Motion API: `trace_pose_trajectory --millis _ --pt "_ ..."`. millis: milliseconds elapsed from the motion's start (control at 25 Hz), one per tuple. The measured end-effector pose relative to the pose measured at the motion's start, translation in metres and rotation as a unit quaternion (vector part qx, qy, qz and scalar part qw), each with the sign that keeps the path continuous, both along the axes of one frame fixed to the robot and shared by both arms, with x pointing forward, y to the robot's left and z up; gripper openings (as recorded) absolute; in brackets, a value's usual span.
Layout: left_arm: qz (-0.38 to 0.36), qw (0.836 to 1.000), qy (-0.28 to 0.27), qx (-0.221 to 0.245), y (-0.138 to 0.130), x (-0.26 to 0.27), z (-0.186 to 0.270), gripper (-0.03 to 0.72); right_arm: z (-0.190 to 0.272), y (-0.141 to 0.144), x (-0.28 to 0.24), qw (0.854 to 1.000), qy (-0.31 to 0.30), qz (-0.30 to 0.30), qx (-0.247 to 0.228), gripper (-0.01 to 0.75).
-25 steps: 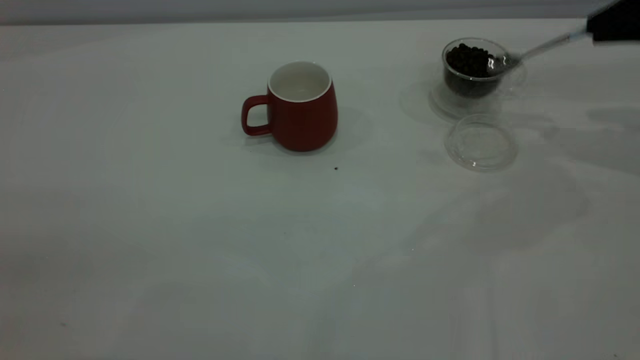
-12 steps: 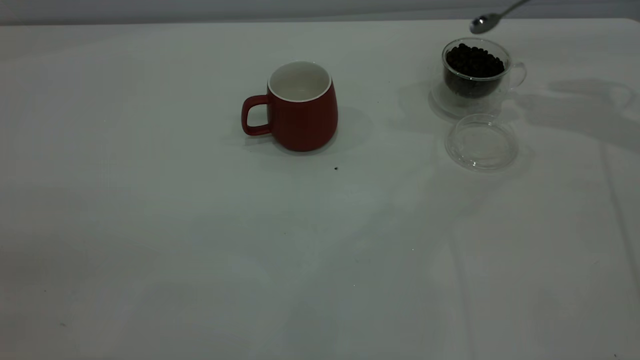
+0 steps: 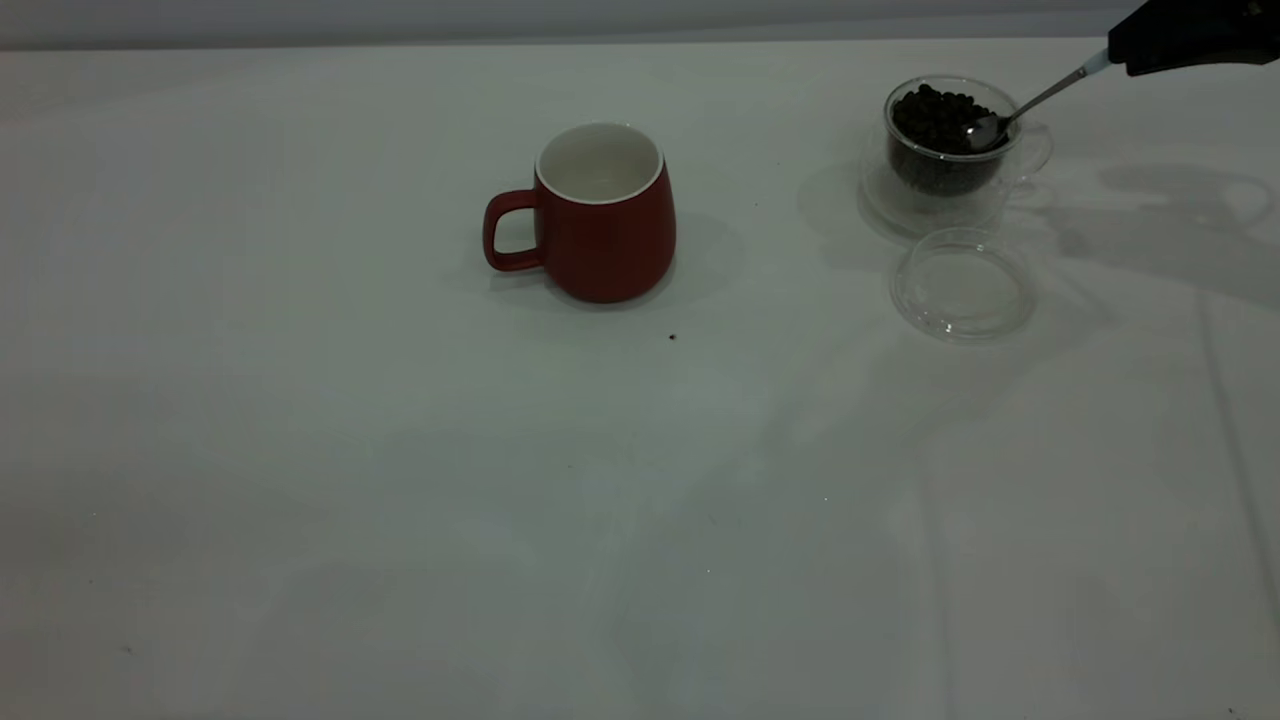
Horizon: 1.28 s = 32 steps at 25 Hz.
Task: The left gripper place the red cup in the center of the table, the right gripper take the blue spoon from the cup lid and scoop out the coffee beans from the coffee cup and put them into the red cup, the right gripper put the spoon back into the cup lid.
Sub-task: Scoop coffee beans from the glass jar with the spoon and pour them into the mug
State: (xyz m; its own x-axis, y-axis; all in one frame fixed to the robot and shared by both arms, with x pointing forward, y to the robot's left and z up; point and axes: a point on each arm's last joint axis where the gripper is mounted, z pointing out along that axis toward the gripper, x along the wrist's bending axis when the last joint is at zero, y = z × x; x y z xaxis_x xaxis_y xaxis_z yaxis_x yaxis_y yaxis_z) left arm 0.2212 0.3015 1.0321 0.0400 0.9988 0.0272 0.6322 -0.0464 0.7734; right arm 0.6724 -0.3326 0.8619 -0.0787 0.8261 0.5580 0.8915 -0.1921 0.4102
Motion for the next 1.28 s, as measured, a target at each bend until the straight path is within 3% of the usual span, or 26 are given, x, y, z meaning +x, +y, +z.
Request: trace_pose_trajectory --millis 1280 --pt "0.0 1.0 0.0 0.0 0.0 0.0 0.0 0.587 -0.034 -0.008 -0.009 0.994 0.057 -0.013 0.087 0.109"
